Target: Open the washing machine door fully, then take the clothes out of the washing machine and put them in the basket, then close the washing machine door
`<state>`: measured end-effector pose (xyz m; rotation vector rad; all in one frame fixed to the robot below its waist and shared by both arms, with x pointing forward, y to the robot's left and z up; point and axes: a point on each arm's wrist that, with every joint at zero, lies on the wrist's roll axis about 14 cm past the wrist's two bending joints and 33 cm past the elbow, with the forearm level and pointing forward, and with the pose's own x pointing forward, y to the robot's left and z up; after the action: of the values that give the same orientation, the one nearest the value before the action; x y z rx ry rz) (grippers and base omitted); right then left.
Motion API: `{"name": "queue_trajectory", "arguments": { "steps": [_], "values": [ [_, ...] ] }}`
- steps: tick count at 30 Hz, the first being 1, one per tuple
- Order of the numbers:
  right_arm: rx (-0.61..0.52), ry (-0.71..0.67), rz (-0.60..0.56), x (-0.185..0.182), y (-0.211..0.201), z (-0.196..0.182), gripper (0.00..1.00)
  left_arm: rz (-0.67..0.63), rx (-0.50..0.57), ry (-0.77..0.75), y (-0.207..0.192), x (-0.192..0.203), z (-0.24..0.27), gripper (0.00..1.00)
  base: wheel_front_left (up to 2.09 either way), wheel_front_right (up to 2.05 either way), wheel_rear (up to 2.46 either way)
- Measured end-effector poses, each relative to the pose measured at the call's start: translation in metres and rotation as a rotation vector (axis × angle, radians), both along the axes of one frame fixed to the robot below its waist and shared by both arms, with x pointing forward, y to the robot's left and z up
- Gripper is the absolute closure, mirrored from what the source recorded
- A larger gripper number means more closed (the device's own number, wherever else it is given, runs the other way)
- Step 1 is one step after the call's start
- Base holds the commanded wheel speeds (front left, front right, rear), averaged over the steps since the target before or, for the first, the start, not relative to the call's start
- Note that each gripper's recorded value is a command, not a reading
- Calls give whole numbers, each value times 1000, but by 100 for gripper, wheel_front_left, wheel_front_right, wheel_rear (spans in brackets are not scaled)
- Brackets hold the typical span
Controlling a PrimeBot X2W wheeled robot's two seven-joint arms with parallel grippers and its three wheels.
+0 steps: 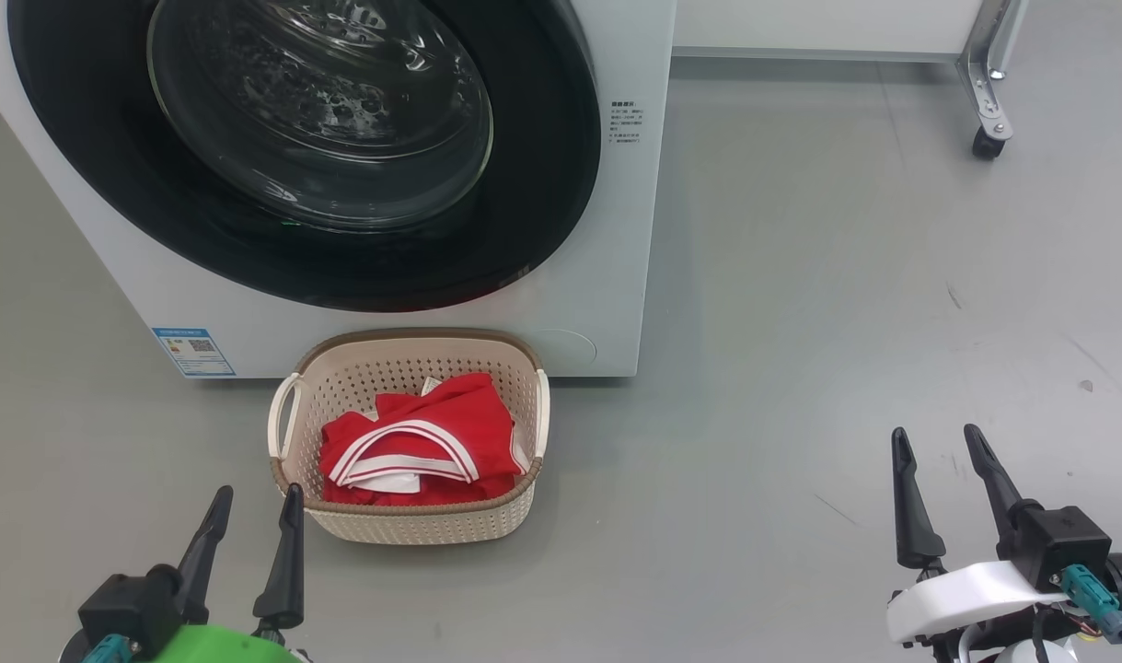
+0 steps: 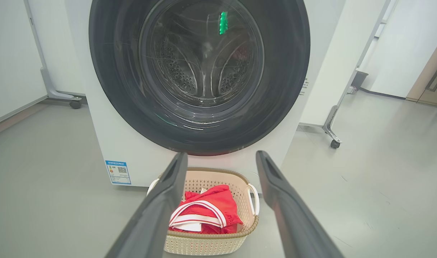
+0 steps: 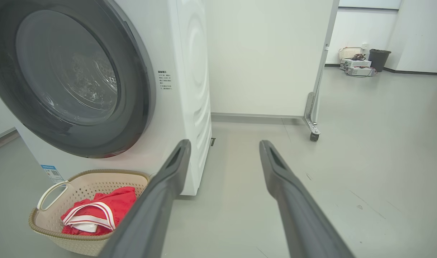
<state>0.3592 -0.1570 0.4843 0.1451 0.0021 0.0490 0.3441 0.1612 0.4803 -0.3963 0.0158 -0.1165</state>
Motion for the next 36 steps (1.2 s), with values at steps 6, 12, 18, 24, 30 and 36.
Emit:
{"name": "queue_trajectory", "arguments": {
  "steps": [6, 12, 18, 24, 30, 36],
  "values": [
    [1, 1, -1, 0, 0, 0, 0, 6, -9, 3, 1, 0, -1, 0, 0, 0, 0],
    [7, 0, -2, 0, 0, 0, 0, 12, -8, 1, 4, 0, 0, 0, 0, 0, 0],
    [8, -3, 1, 0, 0, 1, 0, 18, -8, -2, 6, 0, 1, 0, 0, 0, 0],
    [9, -4, 1, 0, 1, 1, 0, 17, -9, -10, 5, 1, 4, 0, 0, 0, 0],
    [51, 3, -19, 1, -2, 0, 0, 107, -14, -43, 33, 5, 14, 0, 0, 0, 0],
    [14, 274, 2, -45, 1, -82, 0, 187, -56, 215, 46, -34, -65, 0, 0, 0, 0]
  ]
}}
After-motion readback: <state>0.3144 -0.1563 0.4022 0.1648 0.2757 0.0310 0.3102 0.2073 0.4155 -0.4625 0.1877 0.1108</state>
